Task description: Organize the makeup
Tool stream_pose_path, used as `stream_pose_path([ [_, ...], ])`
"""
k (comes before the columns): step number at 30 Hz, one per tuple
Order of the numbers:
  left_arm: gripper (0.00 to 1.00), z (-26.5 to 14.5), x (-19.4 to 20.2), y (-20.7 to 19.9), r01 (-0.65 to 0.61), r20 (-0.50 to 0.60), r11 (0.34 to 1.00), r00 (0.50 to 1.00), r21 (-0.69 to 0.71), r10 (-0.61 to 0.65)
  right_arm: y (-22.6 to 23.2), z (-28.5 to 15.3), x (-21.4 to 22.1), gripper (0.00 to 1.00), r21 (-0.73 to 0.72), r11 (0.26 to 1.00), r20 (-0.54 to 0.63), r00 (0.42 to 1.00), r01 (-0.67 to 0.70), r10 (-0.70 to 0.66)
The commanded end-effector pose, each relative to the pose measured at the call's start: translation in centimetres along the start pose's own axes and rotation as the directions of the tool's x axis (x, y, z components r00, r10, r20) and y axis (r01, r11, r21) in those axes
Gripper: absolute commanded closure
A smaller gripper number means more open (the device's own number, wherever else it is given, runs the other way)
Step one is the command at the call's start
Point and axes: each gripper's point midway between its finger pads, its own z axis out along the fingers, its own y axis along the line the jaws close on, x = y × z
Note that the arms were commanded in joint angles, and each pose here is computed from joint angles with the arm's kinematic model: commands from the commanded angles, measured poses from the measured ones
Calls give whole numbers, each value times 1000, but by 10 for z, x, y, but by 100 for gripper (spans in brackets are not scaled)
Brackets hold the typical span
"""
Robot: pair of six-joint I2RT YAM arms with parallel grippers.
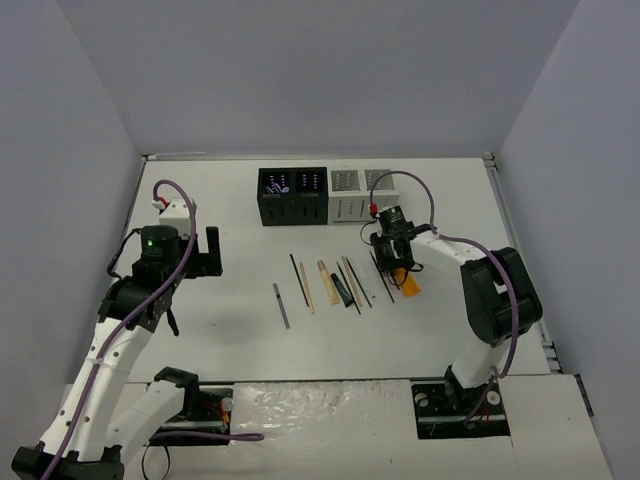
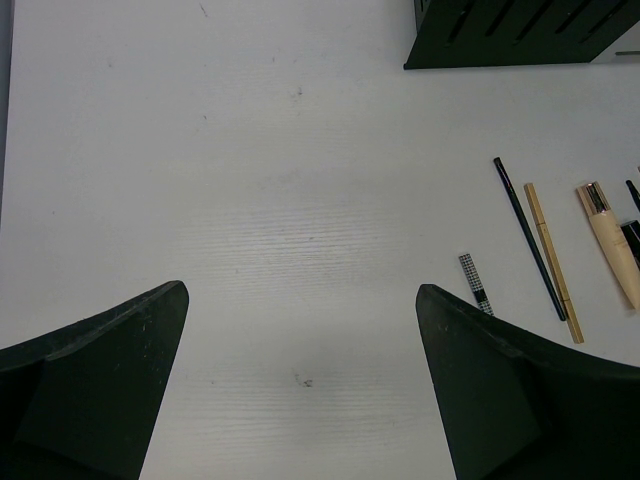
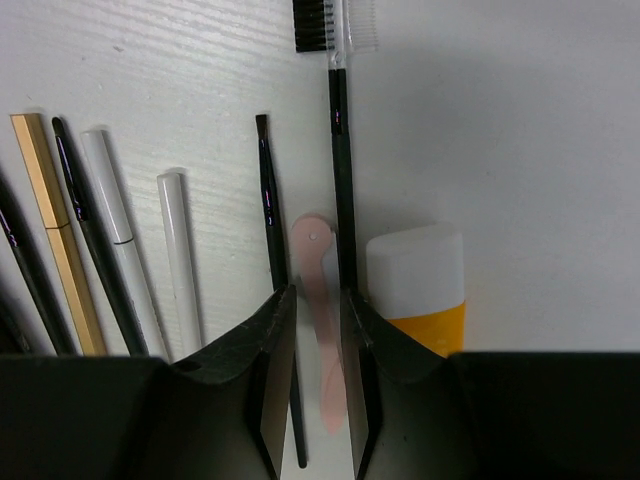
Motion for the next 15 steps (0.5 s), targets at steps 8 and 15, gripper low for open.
stream_pose_path([
  [8, 3, -4, -26, -2, 21, 84, 1000, 996, 14, -22, -3, 1, -10, 74, 22, 1000, 22, 1000, 8, -8],
  [15, 3, -4, -26, -2, 21, 83, 1000, 996, 12, -22, 0, 2, -7, 75, 19, 1000, 15, 1000, 13, -13],
])
